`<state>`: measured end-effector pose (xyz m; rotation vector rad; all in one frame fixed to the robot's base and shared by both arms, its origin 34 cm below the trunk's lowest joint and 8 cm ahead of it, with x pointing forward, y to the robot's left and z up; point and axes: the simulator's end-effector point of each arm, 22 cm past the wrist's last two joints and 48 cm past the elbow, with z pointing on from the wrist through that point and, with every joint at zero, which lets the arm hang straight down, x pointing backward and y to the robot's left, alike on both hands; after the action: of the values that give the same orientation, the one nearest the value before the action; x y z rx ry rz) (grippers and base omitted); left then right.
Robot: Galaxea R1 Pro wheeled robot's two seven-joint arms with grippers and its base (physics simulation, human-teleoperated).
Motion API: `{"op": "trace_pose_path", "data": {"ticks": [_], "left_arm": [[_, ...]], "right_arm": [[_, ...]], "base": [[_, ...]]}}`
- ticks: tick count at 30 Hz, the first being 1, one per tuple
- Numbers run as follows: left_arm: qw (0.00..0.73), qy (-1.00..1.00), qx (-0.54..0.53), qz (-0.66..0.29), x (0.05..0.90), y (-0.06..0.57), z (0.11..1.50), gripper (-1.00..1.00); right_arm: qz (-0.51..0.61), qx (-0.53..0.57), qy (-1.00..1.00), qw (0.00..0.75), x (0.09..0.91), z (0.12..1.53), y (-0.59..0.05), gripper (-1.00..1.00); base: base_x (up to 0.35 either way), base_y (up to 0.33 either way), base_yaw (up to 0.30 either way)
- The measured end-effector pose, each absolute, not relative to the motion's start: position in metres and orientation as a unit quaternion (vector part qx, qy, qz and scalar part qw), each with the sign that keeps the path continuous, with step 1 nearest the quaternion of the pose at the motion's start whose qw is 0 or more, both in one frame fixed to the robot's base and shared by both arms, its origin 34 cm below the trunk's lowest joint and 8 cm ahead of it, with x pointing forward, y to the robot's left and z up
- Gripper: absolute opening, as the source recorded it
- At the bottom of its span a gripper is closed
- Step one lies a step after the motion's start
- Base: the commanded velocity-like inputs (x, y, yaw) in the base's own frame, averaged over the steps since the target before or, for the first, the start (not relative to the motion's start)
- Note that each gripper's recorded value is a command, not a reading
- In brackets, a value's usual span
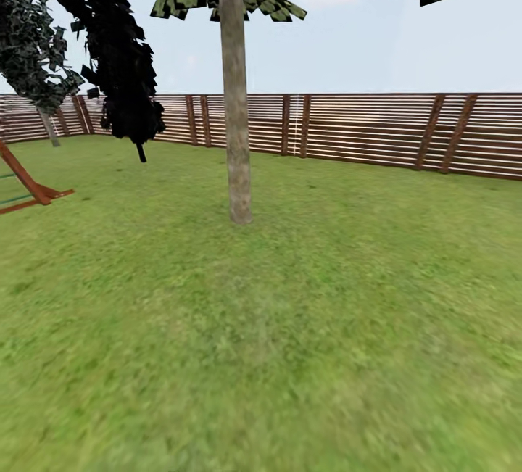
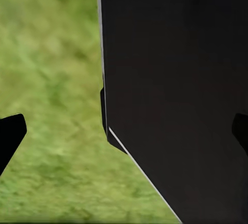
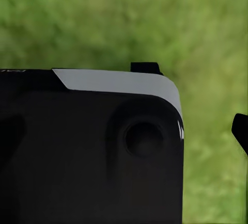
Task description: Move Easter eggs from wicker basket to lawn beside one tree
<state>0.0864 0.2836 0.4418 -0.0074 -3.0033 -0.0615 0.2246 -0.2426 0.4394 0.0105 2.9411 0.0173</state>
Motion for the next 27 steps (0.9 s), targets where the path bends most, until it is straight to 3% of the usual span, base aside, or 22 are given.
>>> {"op": "trace_pose_path", "data": {"ticks": [27], "left_arm": [[0.077, -0.997, -0.003, -0.020, 0.0800, 0.2834, 0.4428, 1.00]], "right_arm": [[0.009, 0.009, 0.996, 0.093, 0.2188, 0.4382, -0.2379, 1.00]], "base": [[0.000, 0.000, 0.290]]}}
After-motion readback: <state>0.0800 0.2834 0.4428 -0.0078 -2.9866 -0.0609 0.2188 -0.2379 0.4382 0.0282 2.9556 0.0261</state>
